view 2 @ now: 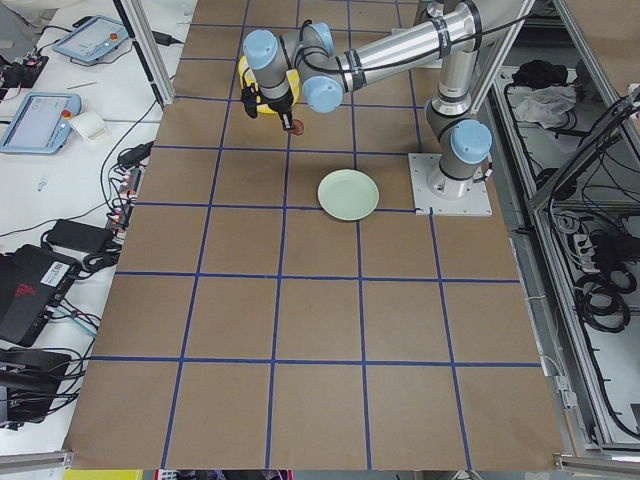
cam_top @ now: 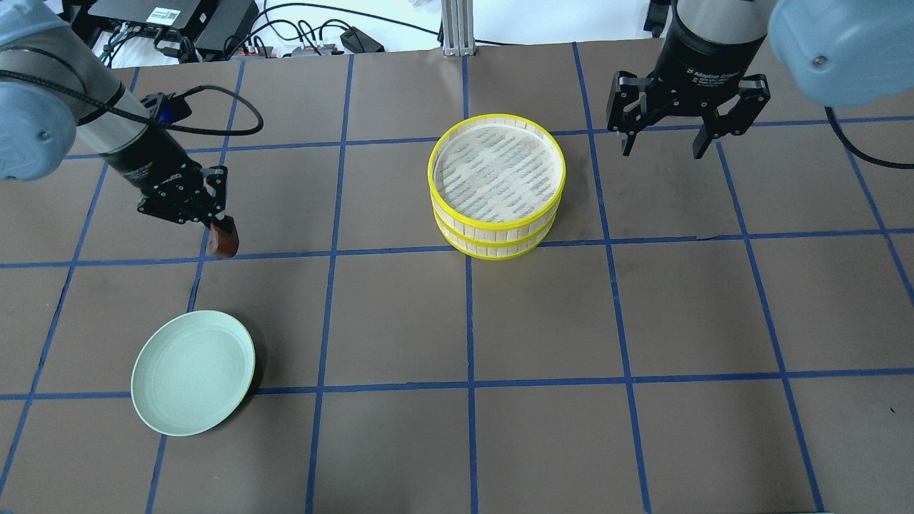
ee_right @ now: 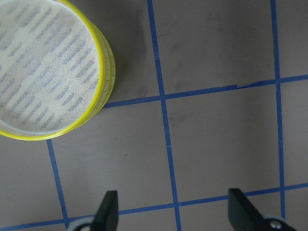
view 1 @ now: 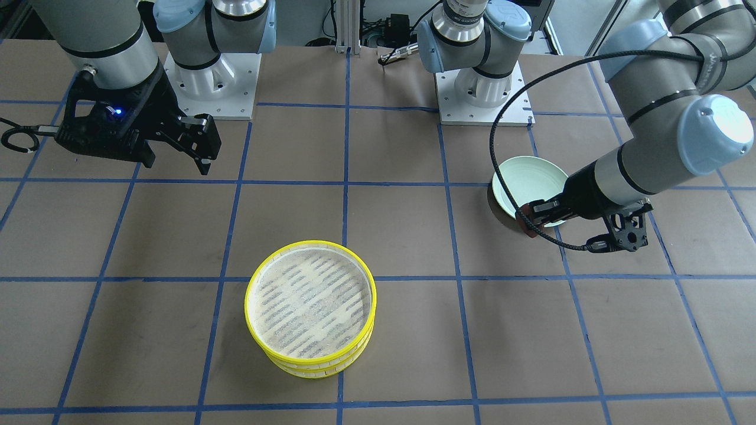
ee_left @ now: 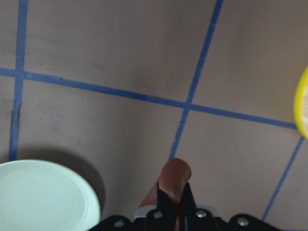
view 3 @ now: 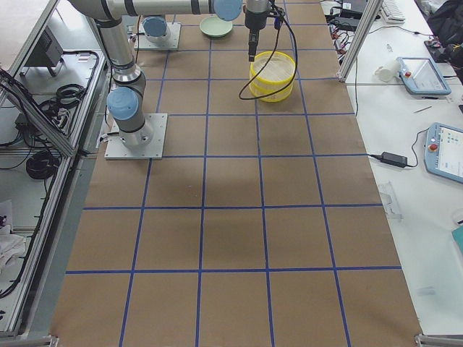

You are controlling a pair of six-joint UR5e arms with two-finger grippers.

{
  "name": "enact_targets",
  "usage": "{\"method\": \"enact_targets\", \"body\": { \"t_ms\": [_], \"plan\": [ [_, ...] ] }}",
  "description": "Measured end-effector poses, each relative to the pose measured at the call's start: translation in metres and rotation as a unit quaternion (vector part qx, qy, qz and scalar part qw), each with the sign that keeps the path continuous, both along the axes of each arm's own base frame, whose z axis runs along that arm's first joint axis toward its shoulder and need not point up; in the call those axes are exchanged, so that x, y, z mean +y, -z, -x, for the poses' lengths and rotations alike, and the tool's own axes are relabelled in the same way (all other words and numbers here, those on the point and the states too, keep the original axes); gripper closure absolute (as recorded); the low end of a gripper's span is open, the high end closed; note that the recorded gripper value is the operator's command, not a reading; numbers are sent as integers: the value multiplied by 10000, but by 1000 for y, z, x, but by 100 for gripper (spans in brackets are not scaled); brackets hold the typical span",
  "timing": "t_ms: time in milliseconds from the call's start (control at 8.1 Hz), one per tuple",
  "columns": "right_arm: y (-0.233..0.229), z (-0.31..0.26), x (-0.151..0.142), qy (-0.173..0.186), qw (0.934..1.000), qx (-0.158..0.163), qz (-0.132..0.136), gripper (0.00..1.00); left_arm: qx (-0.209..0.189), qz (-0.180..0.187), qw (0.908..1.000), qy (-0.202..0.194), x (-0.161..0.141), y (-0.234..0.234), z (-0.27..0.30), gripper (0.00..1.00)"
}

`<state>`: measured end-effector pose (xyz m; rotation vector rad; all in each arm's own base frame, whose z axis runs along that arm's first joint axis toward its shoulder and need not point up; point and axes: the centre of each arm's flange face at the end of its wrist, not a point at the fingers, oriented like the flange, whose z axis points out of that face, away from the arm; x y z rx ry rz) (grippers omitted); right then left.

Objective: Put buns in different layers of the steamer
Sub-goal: 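Carry the brown bun with the left gripper over the top steamer tier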

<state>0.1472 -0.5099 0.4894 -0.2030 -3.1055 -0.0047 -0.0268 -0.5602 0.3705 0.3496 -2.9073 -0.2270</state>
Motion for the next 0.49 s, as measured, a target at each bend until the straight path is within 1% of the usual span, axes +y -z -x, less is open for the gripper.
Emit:
{"method": "enact_targets", "body": {
  "t_ms": [123, 370, 494],
  "plan": [
    [1, 0, 0, 0, 10000, 1, -10, 17, 63, 327, 9993, -163, -9, -24, 33, 100],
    [1, 0, 0, -5, 10000, 3, -11, 17, 518, 945, 9930, -479, -24, -48, 83, 100],
    [1, 0, -1, -20, 10000, 1, 0, 17, 761, 1153, 9889, -554, -28, -54, 102, 100]
  ]
}}
